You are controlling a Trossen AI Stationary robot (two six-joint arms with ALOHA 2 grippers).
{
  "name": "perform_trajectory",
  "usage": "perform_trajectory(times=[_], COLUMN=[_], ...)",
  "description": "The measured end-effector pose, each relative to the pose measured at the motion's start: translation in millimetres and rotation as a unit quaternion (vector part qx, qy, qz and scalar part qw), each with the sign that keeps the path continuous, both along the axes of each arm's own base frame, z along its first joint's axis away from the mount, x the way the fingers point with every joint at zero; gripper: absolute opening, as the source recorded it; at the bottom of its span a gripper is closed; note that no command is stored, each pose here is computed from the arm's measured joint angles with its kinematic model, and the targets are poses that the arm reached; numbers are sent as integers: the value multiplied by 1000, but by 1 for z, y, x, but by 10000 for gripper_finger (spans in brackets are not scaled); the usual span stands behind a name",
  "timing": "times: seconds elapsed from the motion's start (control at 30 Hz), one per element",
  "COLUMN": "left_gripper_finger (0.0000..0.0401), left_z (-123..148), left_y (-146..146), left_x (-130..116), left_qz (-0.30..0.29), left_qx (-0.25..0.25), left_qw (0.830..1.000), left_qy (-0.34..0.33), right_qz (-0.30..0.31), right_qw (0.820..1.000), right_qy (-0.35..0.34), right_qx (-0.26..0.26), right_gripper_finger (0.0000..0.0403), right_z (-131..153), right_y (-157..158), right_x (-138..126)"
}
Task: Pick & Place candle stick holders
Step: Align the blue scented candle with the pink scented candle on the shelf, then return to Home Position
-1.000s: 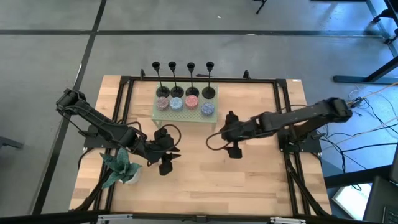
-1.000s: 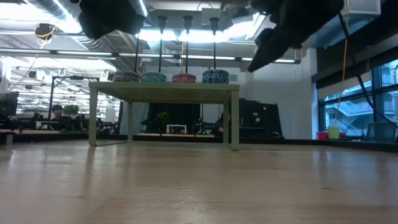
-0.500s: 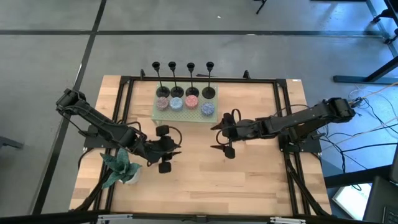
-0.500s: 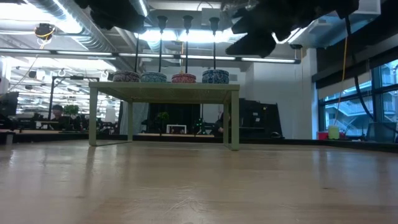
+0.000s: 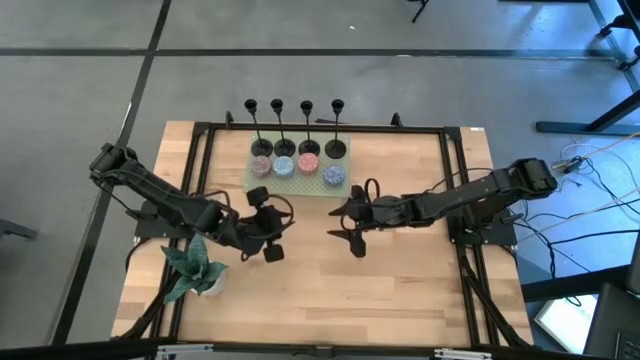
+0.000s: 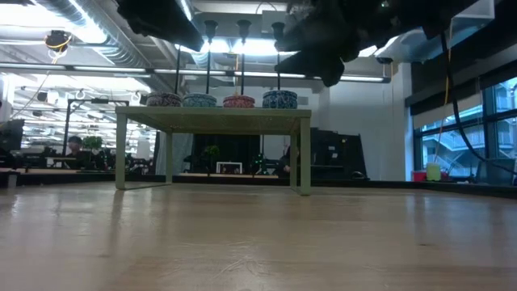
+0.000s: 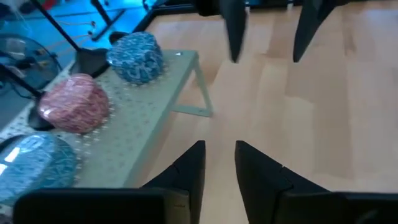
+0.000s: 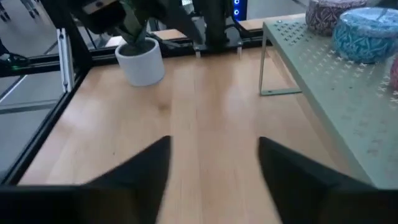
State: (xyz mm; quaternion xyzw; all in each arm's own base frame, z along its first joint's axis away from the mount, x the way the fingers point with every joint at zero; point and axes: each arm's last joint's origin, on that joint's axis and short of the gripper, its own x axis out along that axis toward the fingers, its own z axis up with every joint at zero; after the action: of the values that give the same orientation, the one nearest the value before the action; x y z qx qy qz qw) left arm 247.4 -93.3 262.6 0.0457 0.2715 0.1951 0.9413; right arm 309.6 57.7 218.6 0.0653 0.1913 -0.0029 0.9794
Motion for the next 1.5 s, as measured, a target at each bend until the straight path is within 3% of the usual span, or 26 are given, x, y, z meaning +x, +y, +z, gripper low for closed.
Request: perform_trajectory(times=[0.13, 0.23, 0.3, 0.4, 0.57, 1.0, 1.5], left_gripper_finger=[44, 9, 5, 2, 2, 3, 3], left_z=[0, 0, 1, 1, 2, 2, 2], left_y=[3, 5, 6, 7, 8, 8, 8], left_x=[1, 2, 1, 1, 1, 1, 1], left_qz=[-9, -5, 5, 21, 27, 34, 34], left_qx=[27, 39, 48, 61, 76, 93, 96], left_qw=[1000, 999, 999, 998, 997, 995, 995], left_qy=[13, 15, 12, 7, 8, 9, 10], right_qz=[-20, -37, -48, -78, -85, -129, -126], right_qw=[1000, 998, 995, 990, 993, 988, 988], right_qy=[-7, -25, -29, -18, 7, 21, 25], right_qx=[-3, -42, -87, -113, -87, -83, -86], right_gripper_finger=[137, 38, 14, 11, 5, 2, 1], right_z=[2, 9, 13, 12, -1, -7, -8], right_y=[-3, -5, -8, -18, -36, -74, -88], right_x=[1, -1, -3, -2, 5, 7, 7])
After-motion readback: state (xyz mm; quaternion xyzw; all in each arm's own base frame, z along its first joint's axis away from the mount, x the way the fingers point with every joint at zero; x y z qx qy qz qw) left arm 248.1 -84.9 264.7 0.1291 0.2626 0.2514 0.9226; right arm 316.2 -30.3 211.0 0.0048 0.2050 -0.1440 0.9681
